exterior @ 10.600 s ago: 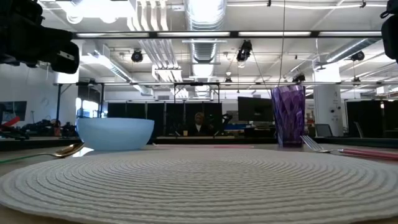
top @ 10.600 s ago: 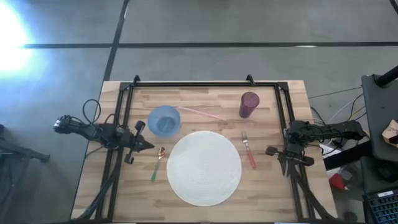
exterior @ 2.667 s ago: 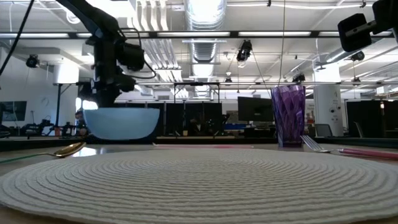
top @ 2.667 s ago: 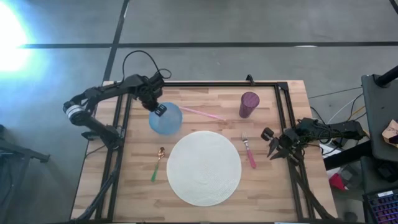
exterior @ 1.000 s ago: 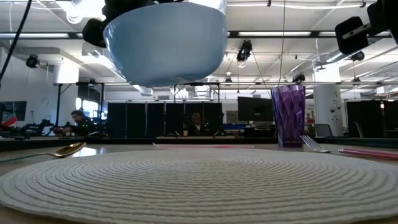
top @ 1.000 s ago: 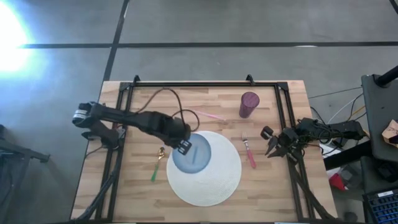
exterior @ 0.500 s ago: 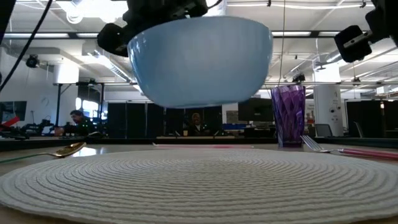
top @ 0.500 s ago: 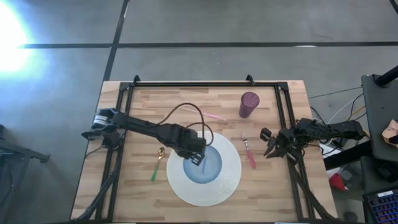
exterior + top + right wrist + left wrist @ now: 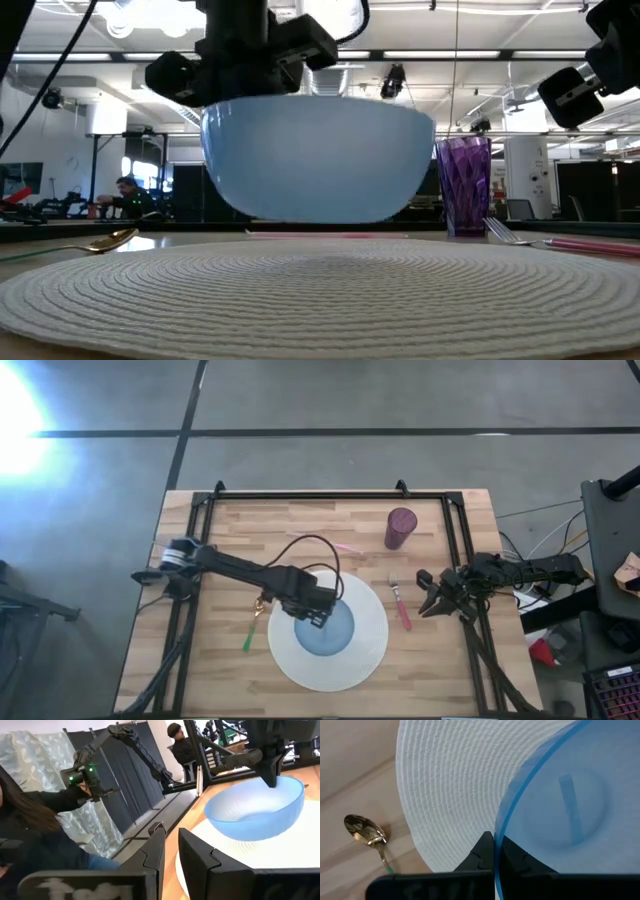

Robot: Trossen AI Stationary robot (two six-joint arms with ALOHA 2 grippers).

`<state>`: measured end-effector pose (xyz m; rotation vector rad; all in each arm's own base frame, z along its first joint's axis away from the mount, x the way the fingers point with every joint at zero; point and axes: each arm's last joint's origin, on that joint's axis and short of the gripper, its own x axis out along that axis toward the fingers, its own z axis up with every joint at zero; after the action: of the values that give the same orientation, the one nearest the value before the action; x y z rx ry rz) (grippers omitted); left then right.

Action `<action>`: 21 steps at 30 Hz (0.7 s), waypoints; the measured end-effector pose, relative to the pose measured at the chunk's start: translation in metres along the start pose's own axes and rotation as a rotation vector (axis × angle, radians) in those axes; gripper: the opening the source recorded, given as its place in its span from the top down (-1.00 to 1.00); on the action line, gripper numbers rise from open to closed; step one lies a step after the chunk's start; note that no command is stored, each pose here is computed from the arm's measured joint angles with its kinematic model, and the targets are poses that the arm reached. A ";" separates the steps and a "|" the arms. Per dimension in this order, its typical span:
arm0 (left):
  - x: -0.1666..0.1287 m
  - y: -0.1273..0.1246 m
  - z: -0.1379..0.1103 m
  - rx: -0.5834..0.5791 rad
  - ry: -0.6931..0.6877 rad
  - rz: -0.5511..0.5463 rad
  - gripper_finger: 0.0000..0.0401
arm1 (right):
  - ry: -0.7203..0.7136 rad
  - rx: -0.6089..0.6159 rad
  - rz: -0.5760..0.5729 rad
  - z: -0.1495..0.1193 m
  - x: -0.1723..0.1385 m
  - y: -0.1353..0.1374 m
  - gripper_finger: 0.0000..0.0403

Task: Pick & Place Utensil
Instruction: Put the blue bowl on the center of the white placemat

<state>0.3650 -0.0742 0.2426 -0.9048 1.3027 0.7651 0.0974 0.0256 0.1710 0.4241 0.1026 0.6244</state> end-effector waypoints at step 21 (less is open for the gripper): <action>0.021 -0.009 0.002 0.010 0.017 0.005 1.00 | -0.001 -0.001 0.001 0.000 0.000 0.000 0.74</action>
<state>0.3763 -0.0775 0.2227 -0.9014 1.3229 0.7556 0.0973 0.0256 0.1711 0.4234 0.1012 0.6255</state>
